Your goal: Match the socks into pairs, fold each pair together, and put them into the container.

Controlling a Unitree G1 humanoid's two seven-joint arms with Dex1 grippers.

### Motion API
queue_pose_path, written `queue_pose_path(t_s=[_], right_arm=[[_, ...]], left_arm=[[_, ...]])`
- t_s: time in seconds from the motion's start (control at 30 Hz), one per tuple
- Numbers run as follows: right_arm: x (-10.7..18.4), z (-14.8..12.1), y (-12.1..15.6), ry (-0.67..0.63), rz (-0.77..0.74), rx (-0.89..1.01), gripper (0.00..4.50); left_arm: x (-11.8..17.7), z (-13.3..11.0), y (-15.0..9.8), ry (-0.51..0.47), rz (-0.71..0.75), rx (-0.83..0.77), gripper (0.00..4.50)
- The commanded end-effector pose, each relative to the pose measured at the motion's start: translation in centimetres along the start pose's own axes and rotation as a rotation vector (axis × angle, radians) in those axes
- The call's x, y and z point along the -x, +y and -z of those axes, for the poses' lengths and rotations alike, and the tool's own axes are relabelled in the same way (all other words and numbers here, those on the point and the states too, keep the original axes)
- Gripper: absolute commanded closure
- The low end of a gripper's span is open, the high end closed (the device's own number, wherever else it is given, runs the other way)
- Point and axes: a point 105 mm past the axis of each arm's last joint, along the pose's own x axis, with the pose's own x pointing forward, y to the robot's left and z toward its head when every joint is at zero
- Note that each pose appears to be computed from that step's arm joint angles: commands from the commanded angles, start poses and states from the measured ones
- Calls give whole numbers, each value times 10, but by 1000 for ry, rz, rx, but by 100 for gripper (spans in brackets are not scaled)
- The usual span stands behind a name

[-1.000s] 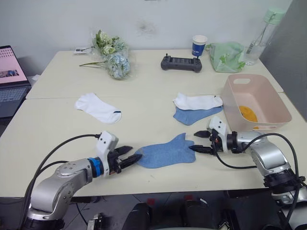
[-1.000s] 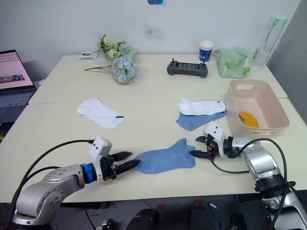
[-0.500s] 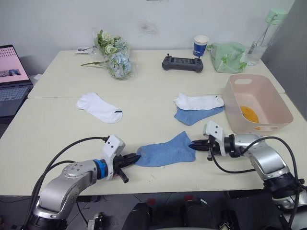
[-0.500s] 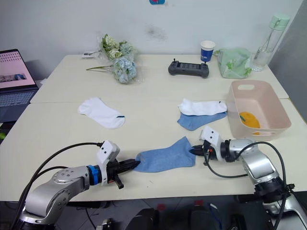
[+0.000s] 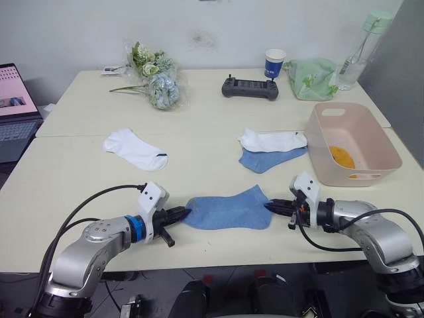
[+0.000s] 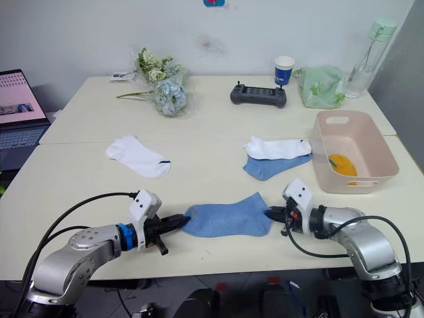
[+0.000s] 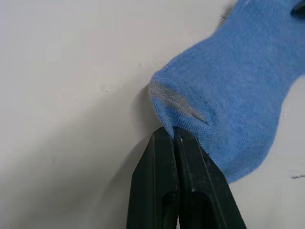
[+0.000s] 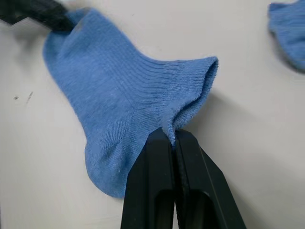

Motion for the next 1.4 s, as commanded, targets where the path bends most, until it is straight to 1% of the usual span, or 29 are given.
queue_pose_path(t_s=[0.03, 0.13, 0.33, 0.5, 0.67, 0.73, 0.77, 0.87, 0.97, 1.03, 1.1, 1.2, 1.23, 1.3, 1.33, 1.4], right_arm=[[1, -9, -6, -34, 30, 16, 444], [5, -5, -4, 0, 5, 13, 444], [11, -10, -10, -3, -2, 1, 444], [5, -14, -5, 2, -26, 0, 444], [1, -16, -6, 0, -19, 5, 444], [3, -18, -5, -10, -31, -2, 400], [4, -18, -4, -11, -34, 1, 378], [10, -26, -8, -31, -14, 33, 273], [15, -36, -16, -55, 14, 80, 171], [16, -44, -17, -71, 11, 129, 170], [14, -56, -14, -118, -7, 156, 170], [4, -71, -1, -178, -72, 189, 170], [-1, -72, 5, -180, -99, 219, 188], [-14, -70, 15, -179, -133, 287, 235], [-22, -68, 18, -175, -139, 321, 268], [-32, -61, 22, -163, -150, 373, 340]], left_arm=[[6, -6, -2, -17, -21, -17, 449], [9, -2, 2, -13, -48, 0, 449], [6, -4, -2, -27, -34, 0, 449], [1, -6, -8, -35, -12, 8, 449], [-1, -8, -7, -44, -20, 0, 449], [0, -12, -2, -64, -52, -24, 450], [1, -13, -1, -69, -54, -26, 430], [6, -14, -2, -71, -29, -19, 355], [12, -22, 11, -109, -85, -6, 257], [17, -32, 18, -140, -98, 1, 192], [23, -42, 19, -155, -73, -29, 134], [24, -58, 20, -177, -46, -124, 134], [20, -63, 16, -183, -21, -172, 132], [10, -75, 4, -233, 36, -219, 173], [4, -78, -4, -243, 71, -247, 197], [-7, -78, -15, -240, 114, -304, 261]])
